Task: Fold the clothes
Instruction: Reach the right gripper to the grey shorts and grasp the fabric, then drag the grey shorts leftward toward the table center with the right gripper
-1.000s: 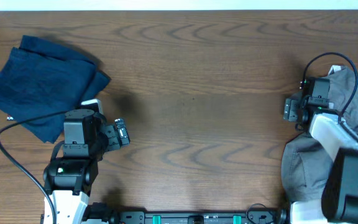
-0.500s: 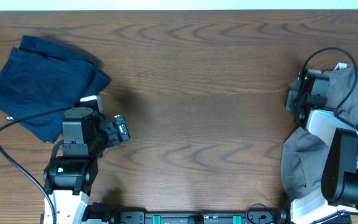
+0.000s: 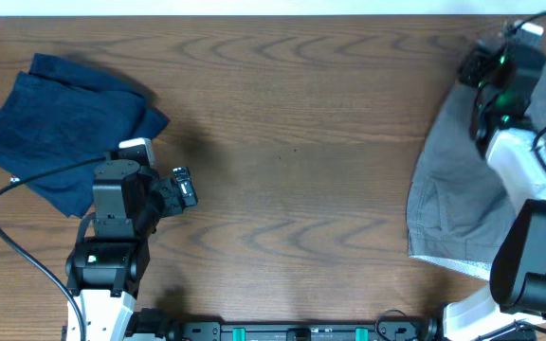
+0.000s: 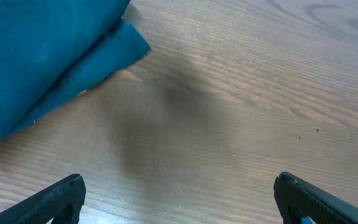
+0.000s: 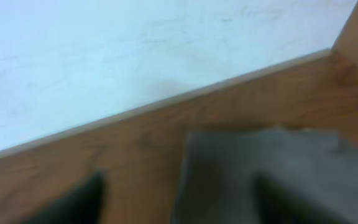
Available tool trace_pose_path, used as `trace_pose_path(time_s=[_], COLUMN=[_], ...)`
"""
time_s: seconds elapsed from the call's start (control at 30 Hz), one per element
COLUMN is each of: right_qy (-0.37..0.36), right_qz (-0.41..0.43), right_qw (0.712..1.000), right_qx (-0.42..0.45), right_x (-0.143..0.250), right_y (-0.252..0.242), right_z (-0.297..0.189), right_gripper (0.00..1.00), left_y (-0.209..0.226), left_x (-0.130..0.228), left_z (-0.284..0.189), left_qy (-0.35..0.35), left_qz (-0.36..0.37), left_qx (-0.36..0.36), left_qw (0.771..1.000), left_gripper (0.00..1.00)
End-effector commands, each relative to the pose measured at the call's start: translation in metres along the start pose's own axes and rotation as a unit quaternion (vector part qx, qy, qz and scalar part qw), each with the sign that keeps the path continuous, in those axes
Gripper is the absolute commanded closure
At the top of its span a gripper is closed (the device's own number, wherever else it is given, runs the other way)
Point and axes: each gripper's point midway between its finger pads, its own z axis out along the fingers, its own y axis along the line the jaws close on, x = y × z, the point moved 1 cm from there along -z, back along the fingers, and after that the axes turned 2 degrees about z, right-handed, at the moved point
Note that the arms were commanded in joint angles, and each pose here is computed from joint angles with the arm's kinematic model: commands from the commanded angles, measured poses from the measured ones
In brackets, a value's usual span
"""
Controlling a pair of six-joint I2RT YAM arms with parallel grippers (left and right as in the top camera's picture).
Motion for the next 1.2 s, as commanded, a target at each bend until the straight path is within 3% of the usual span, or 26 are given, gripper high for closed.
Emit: trace_pose_path(time_s=[0.0, 0.2, 0.43, 0.67, 0.9, 0.97, 1.03, 1.07, 1.13, 1.17], right_qy=[0.044, 0.236, 0.477, 0.528, 0.516, 0.516, 0.516, 0.517, 0.517, 0.516], right_qz=[-0.007, -0.017, -0.012, -0.017, -0.003, -0.002, 0.002, 0.008, 0.019, 0.026], right_qw=[0.999, 0.972, 0.876, 0.843, 0.852, 0.852, 0.853, 0.853, 0.855, 0.856], right_qx=[-0.008, 0.012, 0.076, 0.100, 0.089, 0.089, 0.081, 0.069, 0.040, 0.019], right_x=[-0.001, 0.062, 0.149, 0.209, 0.258, 0.266, 0.272, 0.274, 0.276, 0.276], right_y=[0.002, -0.011, -0.039, -0.054, -0.060, -0.062, -0.060, -0.056, -0.044, -0.034], right_z=[-0.009, -0.075, -0.174, -0.189, -0.180, -0.181, -0.181, -0.180, -0.179, -0.177], right_gripper=[0.01, 0.01, 0.07, 0.07, 0.09, 0.20, 0.38, 0.52, 0.91, 0.99], left_y=[-0.001, 0.000, 0.001, 0.001, 0.002, 0.002, 0.002, 0.002, 0.002, 0.002], left_x=[-0.010, -0.004, -0.001, -0.001, 0.003, 0.004, 0.004, 0.004, 0.004, 0.004], left_z=[-0.004, -0.004, -0.004, -0.004, -0.004, -0.004, -0.004, -0.004, -0.004, -0.004], left_qy=[-0.014, -0.001, 0.005, 0.005, 0.014, 0.015, 0.016, 0.015, 0.015, 0.015], left_qz=[0.000, -0.001, -0.001, -0.001, -0.001, -0.001, -0.001, -0.001, -0.001, -0.001], left_qx=[0.001, -0.002, -0.004, -0.003, -0.005, -0.006, -0.006, -0.006, -0.006, -0.006], left_qw=[1.000, 1.000, 1.000, 1.000, 1.000, 1.000, 1.000, 1.000, 1.000, 1.000], left_gripper=[0.02, 0.02, 0.02, 0.02, 0.02, 0.02, 0.02, 0.02, 0.02, 0.02])
